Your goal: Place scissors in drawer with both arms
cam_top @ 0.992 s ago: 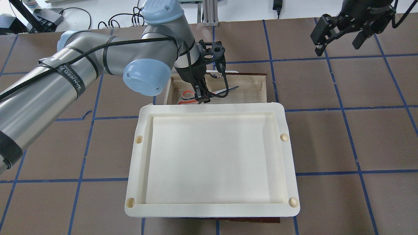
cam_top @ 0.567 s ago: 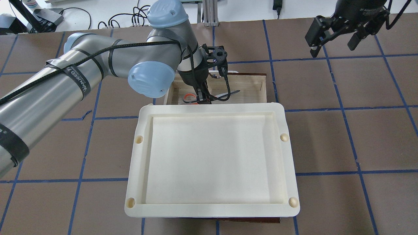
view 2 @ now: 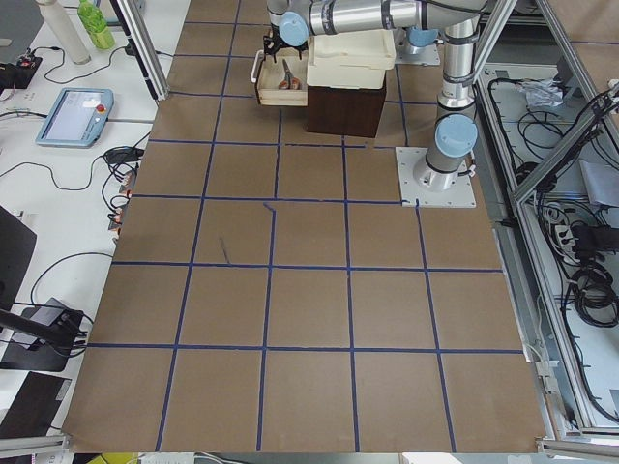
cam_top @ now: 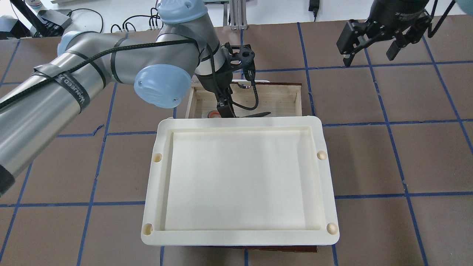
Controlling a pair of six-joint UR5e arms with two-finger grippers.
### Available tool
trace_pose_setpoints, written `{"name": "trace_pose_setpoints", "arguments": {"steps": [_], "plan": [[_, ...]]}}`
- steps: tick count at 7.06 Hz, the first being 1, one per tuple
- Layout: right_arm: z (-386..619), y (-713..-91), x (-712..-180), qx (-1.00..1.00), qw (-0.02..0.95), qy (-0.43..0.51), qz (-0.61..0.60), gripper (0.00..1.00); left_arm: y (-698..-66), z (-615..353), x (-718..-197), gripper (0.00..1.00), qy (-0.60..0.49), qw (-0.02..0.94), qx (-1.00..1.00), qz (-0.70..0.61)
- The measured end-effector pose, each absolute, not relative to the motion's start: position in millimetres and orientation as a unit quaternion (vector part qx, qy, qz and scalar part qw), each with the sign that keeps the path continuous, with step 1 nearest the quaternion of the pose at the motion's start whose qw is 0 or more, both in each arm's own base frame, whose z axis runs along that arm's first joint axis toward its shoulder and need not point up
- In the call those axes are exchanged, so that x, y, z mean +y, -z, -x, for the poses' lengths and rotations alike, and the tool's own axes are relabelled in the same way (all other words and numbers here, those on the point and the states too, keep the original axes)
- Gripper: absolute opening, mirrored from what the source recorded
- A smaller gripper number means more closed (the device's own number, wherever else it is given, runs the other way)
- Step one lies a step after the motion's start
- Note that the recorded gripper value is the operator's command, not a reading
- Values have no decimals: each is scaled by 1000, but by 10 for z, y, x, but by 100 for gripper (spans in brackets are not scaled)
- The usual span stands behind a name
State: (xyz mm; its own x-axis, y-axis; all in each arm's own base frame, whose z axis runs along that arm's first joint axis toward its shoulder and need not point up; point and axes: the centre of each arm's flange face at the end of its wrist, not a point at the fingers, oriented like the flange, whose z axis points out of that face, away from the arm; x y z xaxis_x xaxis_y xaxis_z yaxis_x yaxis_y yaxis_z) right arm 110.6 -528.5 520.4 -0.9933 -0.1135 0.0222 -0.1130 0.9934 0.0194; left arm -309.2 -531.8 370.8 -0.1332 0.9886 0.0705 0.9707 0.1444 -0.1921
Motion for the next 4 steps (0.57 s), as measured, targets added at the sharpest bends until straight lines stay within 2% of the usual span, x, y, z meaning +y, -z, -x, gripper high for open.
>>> {"name": "trace_pose_setpoints", "arguments": {"steps": [1,4], "plan": [[-1152,-5185,-5287,-998,10,10,-59,100,-3972,2870,-5323,97,-59,82,-763,638],[-1186,-5138,-5296,-998,4,14,-67,100,-4633,1580,-5302,97,-47,35,-836,546]]}}
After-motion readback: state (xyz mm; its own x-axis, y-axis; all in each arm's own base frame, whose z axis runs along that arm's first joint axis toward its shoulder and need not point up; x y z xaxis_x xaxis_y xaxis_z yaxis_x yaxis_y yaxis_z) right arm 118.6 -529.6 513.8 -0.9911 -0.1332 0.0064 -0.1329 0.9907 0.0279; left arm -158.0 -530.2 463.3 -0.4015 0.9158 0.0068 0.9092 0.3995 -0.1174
